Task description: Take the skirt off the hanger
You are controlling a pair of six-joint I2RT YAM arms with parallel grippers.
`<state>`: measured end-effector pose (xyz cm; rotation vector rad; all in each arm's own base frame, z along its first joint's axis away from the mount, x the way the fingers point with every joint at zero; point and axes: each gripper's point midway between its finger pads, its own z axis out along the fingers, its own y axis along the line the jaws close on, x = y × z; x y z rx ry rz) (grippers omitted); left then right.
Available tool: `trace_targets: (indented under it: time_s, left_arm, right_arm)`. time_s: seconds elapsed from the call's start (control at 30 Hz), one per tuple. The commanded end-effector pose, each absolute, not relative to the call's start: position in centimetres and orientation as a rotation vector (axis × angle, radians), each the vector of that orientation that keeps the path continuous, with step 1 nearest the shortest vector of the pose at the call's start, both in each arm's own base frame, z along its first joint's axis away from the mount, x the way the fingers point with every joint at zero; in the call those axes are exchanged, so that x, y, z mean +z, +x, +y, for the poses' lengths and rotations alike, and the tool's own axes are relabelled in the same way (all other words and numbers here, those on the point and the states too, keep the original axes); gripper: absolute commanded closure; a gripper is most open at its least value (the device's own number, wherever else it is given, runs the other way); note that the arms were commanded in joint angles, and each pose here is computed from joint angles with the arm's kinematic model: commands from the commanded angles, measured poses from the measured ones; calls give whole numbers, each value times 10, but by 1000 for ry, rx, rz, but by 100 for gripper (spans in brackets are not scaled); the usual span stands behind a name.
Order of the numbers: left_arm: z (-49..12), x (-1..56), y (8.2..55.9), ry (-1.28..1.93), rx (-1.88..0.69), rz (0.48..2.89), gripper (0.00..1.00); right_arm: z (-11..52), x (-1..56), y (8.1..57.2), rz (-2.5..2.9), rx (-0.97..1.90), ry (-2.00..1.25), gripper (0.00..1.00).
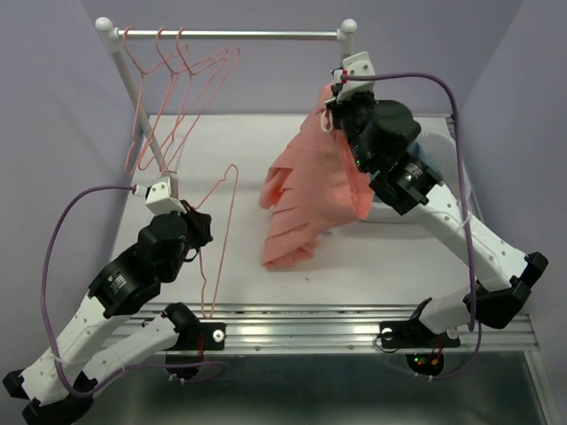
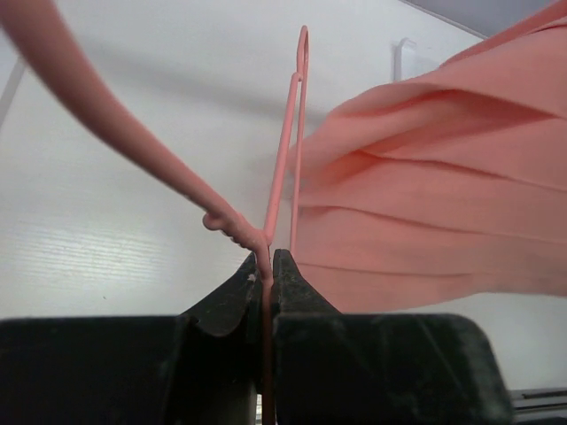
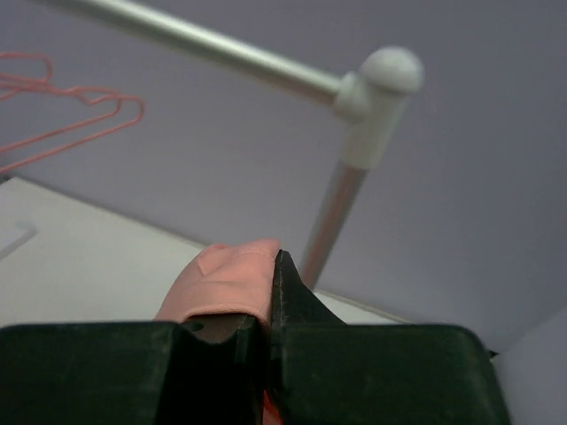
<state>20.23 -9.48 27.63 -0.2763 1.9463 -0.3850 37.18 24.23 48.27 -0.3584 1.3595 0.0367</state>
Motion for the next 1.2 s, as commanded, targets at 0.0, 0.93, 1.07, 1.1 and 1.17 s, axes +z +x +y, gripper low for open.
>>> trace_targets:
  time_s: [0.0,0.93,1.07,1.1,1.17]
  left_arm:
    - [-99,286,208,-303,-426,1894,100]
    - [-121,290,233,-224,-373,1900,100]
    - [-122,294,235,-217,-371,1895,100]
    - [-124,293,236,-214,-371,1894,100]
    - [-125,293,238,-210,-368,1896,100]
  right_arm:
    - [157,581,360,1232,-278,-140,99]
    - [-53,611,424,1105,-649,68,99]
    - [-31,563,443,1197,-481,18,99]
    - [-17,548,452,1226,-390,-11,99]
    - [5,536,459,1252,-263,-72,99]
